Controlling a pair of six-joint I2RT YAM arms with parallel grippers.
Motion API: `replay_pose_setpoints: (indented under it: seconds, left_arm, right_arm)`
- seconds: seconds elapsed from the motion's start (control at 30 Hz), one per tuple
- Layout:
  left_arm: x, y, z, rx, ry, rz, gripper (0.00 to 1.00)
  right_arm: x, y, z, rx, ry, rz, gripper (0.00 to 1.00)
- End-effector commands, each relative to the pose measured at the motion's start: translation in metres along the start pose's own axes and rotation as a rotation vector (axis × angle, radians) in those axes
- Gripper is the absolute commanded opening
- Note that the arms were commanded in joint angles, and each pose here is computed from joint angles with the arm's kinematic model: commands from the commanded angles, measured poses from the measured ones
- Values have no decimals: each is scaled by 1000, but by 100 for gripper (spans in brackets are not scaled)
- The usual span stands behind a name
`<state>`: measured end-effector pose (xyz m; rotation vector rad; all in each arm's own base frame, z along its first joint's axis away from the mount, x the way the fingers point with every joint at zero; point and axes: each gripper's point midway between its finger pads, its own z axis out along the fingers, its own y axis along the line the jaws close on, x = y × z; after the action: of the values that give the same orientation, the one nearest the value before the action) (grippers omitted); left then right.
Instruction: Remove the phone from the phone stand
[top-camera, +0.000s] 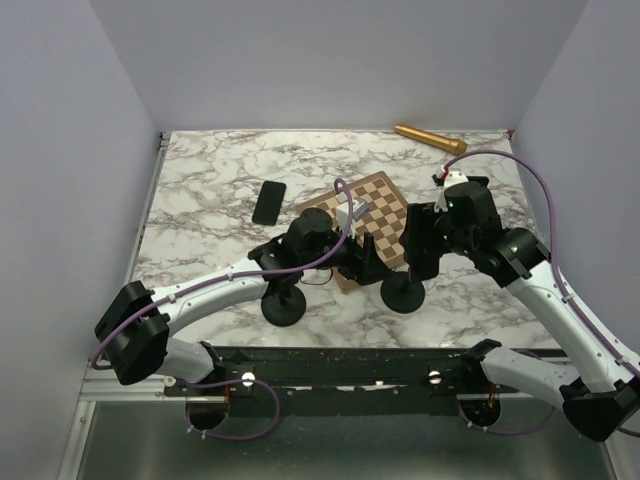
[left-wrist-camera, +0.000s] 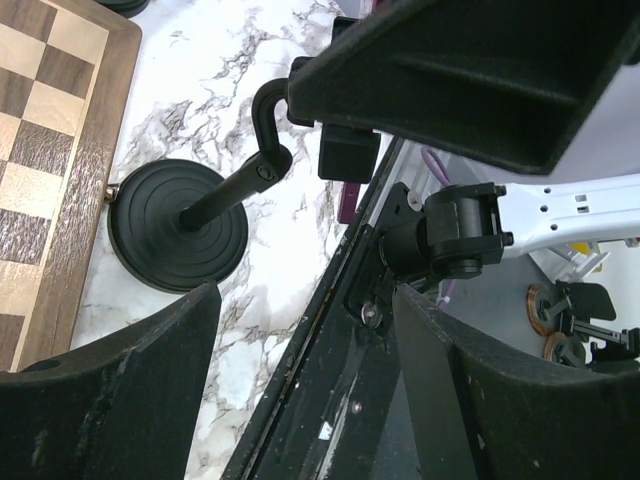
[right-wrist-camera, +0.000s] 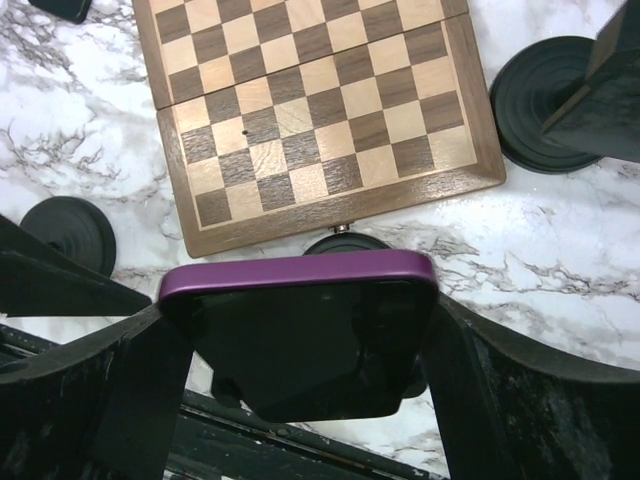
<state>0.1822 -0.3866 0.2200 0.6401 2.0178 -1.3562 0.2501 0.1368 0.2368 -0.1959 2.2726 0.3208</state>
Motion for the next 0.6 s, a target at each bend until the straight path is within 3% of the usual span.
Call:
replay_pose_setpoints:
  seconds: [0.0, 0.13, 0.2, 0.23, 0.37, 0.57]
  left_arm:
    - [-10, -7, 5, 19, -15, 0, 77]
    - [-11, -8, 6, 20, -19, 0, 77]
    - [-12, -9, 6, 26, -20, 1, 76]
    - [-13, -9, 7, 30, -23, 3, 75]
    - [-20, -13, 11, 56, -49, 31, 73]
    - [-39, -22, 29, 103, -73, 45, 78]
  right_arm:
    - [-10, 2, -5, 71, -39, -8, 91]
    - [-8, -2, -3, 114, -43, -10, 78]
    - [-12, -3, -5, 121, -61, 8, 57]
    - [-14, -3, -6, 124, -69, 23, 41]
    - [-15, 4, -6, 87, -92, 70, 4]
    - [-14, 11, -7, 37, -123, 118, 1]
